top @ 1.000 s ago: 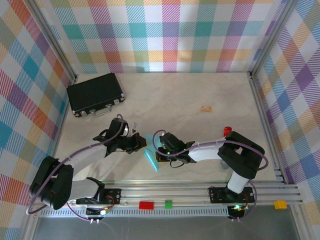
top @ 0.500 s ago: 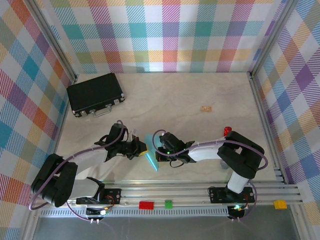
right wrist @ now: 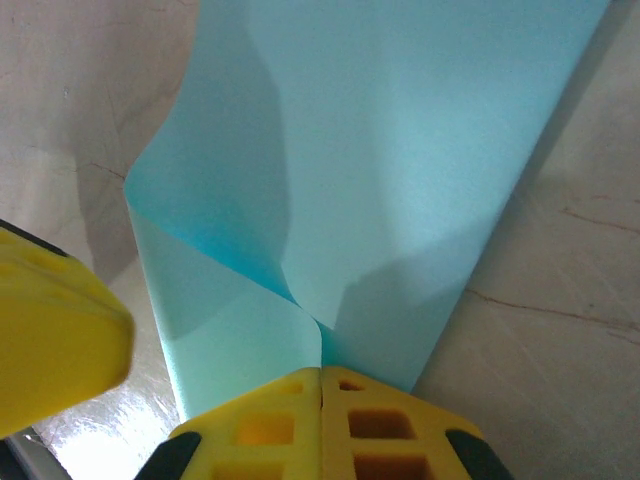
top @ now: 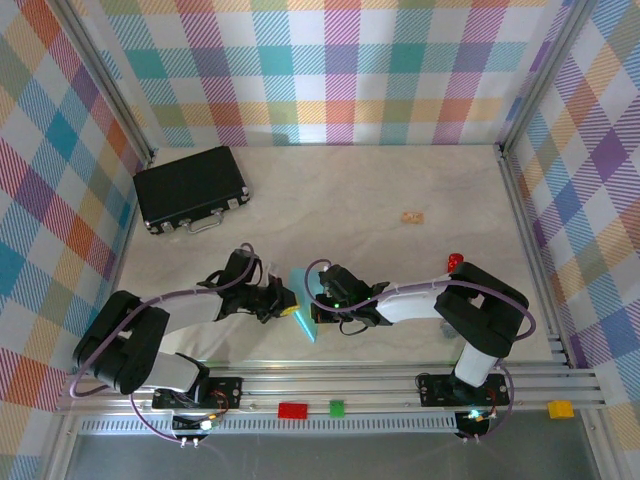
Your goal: Fold a paper plane with a square sheet of paper (pick it up from the middle)
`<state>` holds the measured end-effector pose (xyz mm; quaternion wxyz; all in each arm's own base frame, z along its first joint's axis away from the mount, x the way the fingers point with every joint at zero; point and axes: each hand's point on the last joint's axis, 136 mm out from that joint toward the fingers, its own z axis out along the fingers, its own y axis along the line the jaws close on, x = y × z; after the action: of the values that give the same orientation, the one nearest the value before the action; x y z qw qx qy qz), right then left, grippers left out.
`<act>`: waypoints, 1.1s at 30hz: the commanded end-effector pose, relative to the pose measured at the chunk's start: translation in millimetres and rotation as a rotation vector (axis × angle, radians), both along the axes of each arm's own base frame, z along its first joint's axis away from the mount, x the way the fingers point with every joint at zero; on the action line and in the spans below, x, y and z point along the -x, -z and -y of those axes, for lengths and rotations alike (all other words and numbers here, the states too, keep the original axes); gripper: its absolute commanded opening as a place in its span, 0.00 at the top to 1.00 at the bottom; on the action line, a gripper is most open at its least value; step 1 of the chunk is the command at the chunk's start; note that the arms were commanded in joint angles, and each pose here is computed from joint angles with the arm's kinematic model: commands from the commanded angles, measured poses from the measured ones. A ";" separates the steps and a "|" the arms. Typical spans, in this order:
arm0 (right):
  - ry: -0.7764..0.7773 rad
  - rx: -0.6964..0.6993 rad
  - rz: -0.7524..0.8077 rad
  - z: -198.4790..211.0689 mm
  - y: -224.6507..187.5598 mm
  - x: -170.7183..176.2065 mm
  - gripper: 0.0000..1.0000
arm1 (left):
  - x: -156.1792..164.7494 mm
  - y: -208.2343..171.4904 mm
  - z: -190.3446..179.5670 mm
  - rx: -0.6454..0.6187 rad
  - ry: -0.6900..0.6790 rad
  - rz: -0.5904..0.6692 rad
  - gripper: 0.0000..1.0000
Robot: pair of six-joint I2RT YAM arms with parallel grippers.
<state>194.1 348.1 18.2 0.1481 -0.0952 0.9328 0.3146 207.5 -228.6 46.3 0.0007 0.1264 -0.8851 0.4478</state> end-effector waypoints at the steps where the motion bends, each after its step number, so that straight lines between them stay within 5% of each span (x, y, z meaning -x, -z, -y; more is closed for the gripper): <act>1: 0.004 0.070 -0.030 12.2 19.9 3.7 1.00 | -7.0 -7.6 10.4 0.020 0.031 0.035 1.00; 9: 0.006 0.068 -0.033 11.8 21.3 4.1 1.00 | -8.1 -11.2 12.4 0.013 0.041 0.055 1.00; 33: 0.008 0.079 -0.055 12.9 28.6 6.7 1.00 | 15.0 58.1 -22.6 -0.233 0.064 -0.027 1.00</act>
<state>195.9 353.2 17.7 0.1506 -0.0962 0.9289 0.3243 207.7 -220.5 15.4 -0.0040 0.0944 -0.9186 0.3838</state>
